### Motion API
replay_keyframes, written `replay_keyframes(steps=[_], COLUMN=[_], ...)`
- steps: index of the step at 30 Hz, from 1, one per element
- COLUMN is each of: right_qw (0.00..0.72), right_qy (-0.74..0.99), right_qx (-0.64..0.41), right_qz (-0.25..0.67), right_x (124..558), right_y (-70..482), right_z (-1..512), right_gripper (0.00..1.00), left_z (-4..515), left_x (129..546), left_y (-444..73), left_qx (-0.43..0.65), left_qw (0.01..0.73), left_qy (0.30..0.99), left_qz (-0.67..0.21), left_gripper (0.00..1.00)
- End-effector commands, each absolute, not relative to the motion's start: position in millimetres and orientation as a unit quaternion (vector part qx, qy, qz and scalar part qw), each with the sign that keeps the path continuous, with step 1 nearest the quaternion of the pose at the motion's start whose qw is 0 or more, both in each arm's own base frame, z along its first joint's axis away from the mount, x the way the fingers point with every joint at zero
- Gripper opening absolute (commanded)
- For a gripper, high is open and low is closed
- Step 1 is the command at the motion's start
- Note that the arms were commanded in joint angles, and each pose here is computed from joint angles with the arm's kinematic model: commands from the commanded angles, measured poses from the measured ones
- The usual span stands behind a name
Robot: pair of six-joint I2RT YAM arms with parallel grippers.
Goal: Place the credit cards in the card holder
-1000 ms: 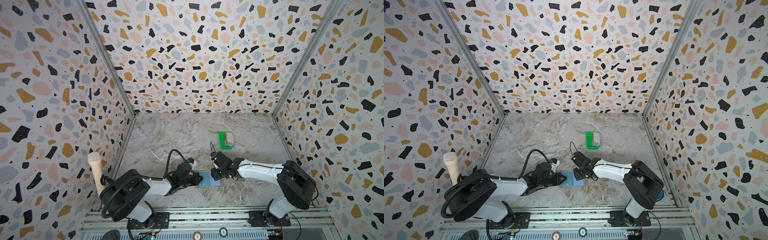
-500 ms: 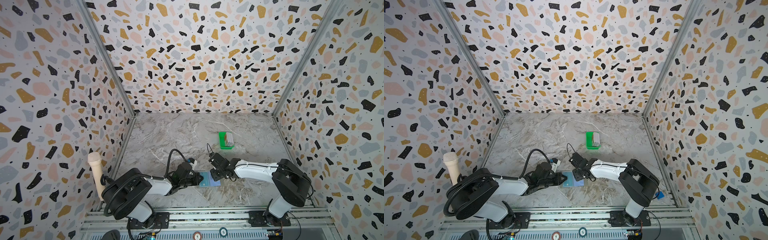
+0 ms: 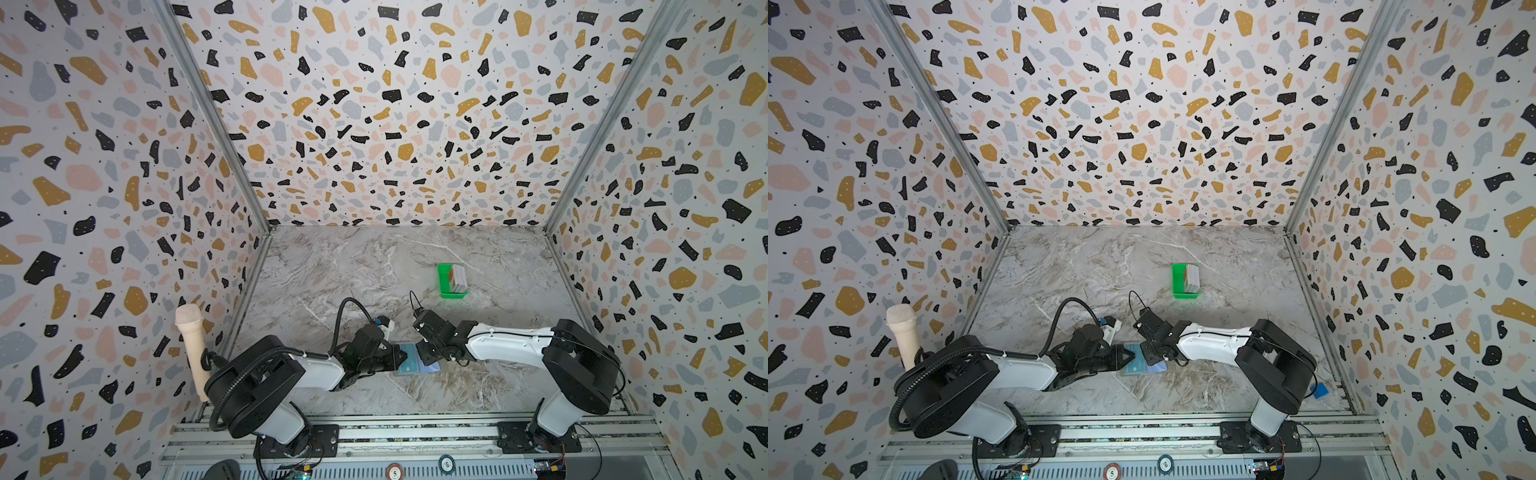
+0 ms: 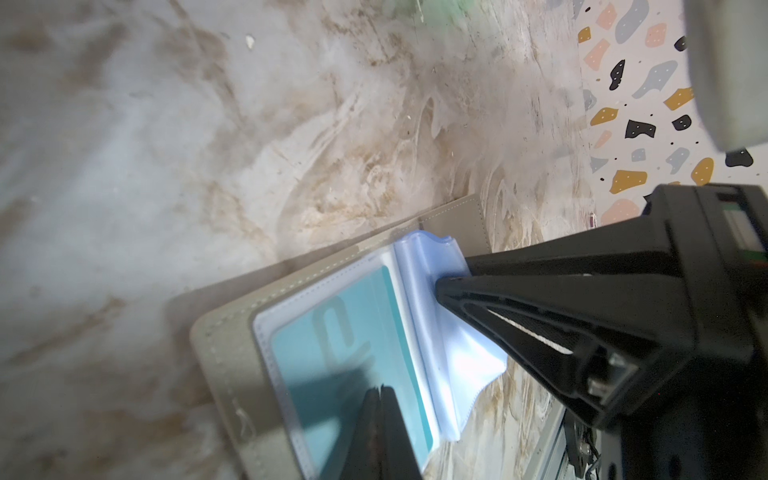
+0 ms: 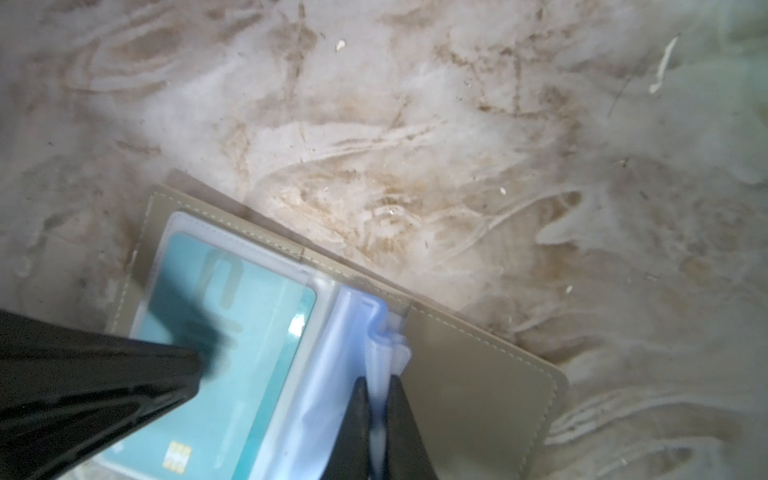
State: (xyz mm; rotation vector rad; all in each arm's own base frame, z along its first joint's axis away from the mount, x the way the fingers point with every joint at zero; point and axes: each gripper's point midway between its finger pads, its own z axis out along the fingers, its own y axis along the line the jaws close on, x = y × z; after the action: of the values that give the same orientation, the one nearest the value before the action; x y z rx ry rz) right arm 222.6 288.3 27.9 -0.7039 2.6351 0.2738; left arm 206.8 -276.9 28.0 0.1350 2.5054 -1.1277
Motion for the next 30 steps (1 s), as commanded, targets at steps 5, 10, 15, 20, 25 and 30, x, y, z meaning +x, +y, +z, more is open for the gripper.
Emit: replay_keyframes(steps=[5,10,15,20,25,30], right_qw=[0.202,0.207,0.222,0.255,0.229,0.197], right_qy=[0.944,0.946,0.942,0.934,0.942,0.952], right_qx=[-0.248,-0.241,-0.241,-0.234,-0.23,-0.225], right_qz=[0.075,0.067,0.072,0.093,0.084,0.059], right_x=[223.9,224.2,226.3,231.9,233.0,229.1], right_y=[281.7,275.7,277.9,281.7,276.8,263.4], right_z=[42.1,39.7,49.3,73.9,55.9,28.0], right_gripper=[0.4,0.45,0.45,0.44,0.37,0.35], left_z=[23.5,24.1,23.7,24.6,24.8,24.1], left_x=[202.4,202.0,201.3,200.9,200.7,200.4], left_y=[-276.3,-276.4,-276.4,-276.2,-276.2,-275.8], left_qx=[0.052,0.052,0.052,0.051,0.051,0.051], left_qw=[0.188,0.188,0.187,0.188,0.187,0.187], left_qy=[0.894,0.893,0.893,0.892,0.892,0.892], left_qz=[-0.404,-0.406,-0.407,-0.408,-0.409,-0.408], left_gripper=[0.0,0.0,0.0,0.0,0.0,0.0])
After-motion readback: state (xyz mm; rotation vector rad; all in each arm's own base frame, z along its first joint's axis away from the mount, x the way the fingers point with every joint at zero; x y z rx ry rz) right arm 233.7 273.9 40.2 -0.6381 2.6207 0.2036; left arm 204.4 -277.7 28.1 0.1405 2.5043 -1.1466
